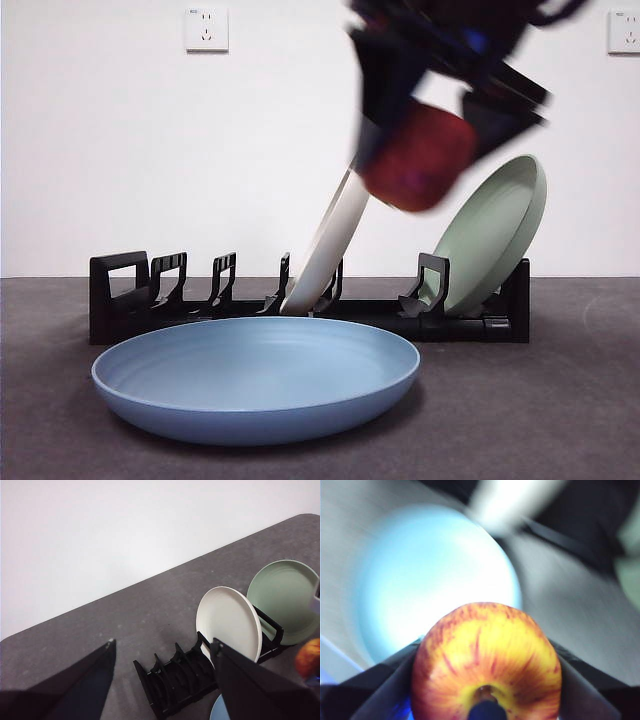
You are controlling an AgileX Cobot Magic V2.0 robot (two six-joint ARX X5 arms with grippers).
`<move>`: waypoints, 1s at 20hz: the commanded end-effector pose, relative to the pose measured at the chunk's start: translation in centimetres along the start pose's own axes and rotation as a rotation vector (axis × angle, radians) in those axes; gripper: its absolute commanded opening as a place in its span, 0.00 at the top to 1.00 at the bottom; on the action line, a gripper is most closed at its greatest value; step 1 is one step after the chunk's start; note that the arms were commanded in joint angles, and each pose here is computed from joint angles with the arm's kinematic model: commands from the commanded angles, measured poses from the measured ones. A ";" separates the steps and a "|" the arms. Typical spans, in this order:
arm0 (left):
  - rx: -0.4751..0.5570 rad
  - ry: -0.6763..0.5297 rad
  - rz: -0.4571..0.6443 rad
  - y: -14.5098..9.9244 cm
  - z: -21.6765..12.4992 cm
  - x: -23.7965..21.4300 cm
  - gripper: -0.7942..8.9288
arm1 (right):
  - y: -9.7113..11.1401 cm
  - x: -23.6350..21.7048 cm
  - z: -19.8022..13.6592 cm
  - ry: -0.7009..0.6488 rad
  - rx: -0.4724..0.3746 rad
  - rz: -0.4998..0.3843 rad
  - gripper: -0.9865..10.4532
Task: Take the blue plate from the plate rack,put the plate on the table,take the apple from the table,put the apple in the plate
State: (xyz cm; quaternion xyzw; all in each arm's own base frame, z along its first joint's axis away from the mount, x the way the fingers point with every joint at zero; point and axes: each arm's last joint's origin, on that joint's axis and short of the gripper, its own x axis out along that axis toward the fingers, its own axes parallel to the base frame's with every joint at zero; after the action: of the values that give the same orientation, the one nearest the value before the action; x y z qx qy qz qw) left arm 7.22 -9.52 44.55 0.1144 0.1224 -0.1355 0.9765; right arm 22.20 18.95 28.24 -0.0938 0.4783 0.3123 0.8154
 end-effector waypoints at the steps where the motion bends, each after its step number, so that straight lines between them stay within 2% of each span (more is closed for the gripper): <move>1: -0.007 -0.001 0.006 0.0 0.0 0.0 0.59 | 1.8 0.6 1.6 -0.037 -0.039 0.038 0.92; 5: 0.000 0.006 0.004 0.0 -0.1 0.0 0.59 | 4.4 4.1 2.9 0.000 -0.101 0.074 0.92; 8: 0.010 0.016 0.005 0.1 -0.2 0.0 0.59 | 5.6 7.7 2.5 0.061 -0.130 0.077 0.92; 14: 0.033 0.042 0.008 0.1 -0.5 0.0 0.59 | 5.4 13.5 0.8 0.220 -0.132 0.027 0.91; 15: 0.035 0.047 0.009 0.1 -0.6 0.0 0.59 | 5.4 13.8 0.7 0.229 -0.132 0.025 0.88; 19: 0.040 0.066 0.011 0.1 -0.8 0.0 0.60 | 5.4 13.9 0.7 0.233 -0.131 0.029 0.54; 20: 0.039 0.071 0.012 0.2 -0.9 0.0 0.59 | 5.4 13.9 0.7 0.231 -0.130 0.027 0.51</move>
State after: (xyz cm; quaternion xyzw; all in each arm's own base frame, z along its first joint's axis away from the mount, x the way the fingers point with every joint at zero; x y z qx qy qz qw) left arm 7.04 -9.16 43.71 0.1483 0.1534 -0.1305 0.9682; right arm 24.29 29.20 17.92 -0.1766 0.5475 0.3424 0.7429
